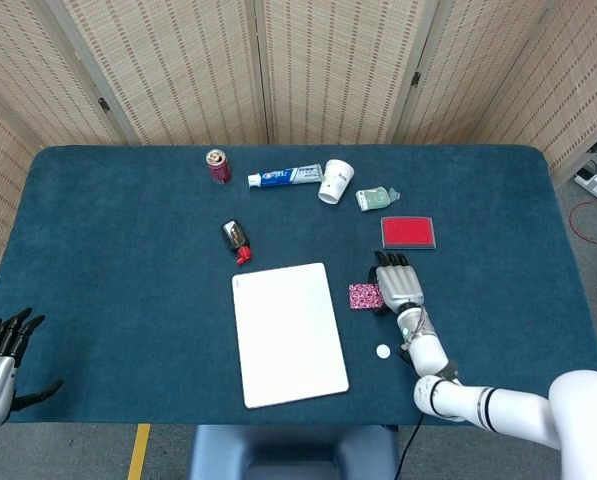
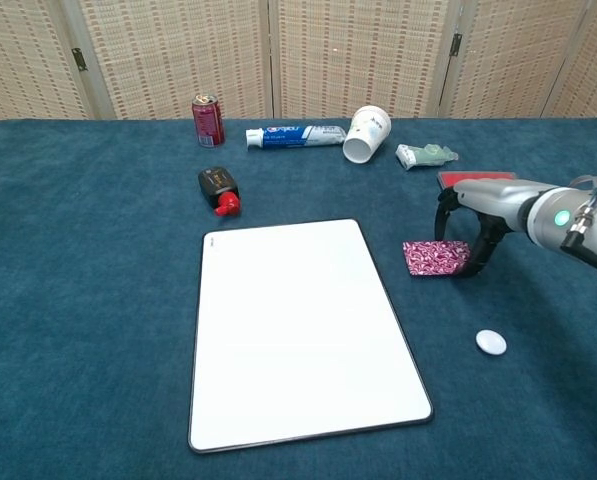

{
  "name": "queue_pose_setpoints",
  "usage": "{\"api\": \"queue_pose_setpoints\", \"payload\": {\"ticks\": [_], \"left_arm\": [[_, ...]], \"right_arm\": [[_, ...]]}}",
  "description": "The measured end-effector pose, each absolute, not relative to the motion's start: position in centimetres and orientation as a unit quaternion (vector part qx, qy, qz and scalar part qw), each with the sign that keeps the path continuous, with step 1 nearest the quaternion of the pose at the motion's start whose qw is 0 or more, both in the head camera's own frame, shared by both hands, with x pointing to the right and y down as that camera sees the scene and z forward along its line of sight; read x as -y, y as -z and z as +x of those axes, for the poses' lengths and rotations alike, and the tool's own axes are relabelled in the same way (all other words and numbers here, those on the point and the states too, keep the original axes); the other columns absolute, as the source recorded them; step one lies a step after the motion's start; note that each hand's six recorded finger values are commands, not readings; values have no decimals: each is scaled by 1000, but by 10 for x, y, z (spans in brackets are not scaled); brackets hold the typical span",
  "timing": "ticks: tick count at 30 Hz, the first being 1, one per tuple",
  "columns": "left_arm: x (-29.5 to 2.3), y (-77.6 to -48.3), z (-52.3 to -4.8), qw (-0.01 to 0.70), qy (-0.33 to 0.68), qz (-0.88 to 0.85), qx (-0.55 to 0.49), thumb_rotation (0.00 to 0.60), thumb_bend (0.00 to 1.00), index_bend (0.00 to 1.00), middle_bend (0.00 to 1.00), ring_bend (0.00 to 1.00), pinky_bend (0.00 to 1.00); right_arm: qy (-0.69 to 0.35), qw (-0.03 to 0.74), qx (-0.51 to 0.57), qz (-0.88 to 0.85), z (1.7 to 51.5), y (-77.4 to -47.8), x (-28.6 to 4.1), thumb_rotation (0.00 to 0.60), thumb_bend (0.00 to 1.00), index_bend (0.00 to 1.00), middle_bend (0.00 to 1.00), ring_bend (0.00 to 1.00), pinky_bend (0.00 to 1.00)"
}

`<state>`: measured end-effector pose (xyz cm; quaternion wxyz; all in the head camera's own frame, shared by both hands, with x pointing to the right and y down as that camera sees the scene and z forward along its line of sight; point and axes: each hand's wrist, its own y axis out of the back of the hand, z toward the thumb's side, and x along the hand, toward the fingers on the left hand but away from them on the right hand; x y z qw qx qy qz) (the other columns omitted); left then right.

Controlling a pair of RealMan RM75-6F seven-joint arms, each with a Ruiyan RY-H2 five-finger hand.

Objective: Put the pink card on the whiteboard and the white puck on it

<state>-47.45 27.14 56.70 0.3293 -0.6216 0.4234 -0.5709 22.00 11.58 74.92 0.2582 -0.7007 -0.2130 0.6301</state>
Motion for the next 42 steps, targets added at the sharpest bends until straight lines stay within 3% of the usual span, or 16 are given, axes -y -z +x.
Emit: {"api": "queue_pose_setpoints", "payload": {"ticks": [11,21,25,29,36,42], "left_arm": [[-270,-563,-474,333,567,-621,-427,600,141,134,74,109,0],[-273,-566,-479,328,572,-619,-427,600,141,134,74,109,0],[-273,-568,-479,325,574,-619,-426,600,141,135,74,109,0],[-272,-569,-481,326,575,-617,-426,600,141,134,74,109,0],[-272,-572,-482,324,576,-618,-426,600,141,134,74,109,0],[-270,-570,-479,328,571,-620,-427,600,142,134,74,110,0]], "right_arm": [[-571,275,195,-748,173,-718,-130,600,238,421,79,0,0],[-539,295,151,-775,113,-720,-155,600,238,420,79,0,0],[-532,300,147,-778,101,-722,-157,600,238,285,76,0,0],[-529,305,146,-778,102,-721,-157,600,238,182,72,0,0],[-522,316,155,-777,125,-706,-158,600,238,186,73,0,0],[-516,332,153,-774,160,-691,-169,600,237,257,76,0,0]]}}
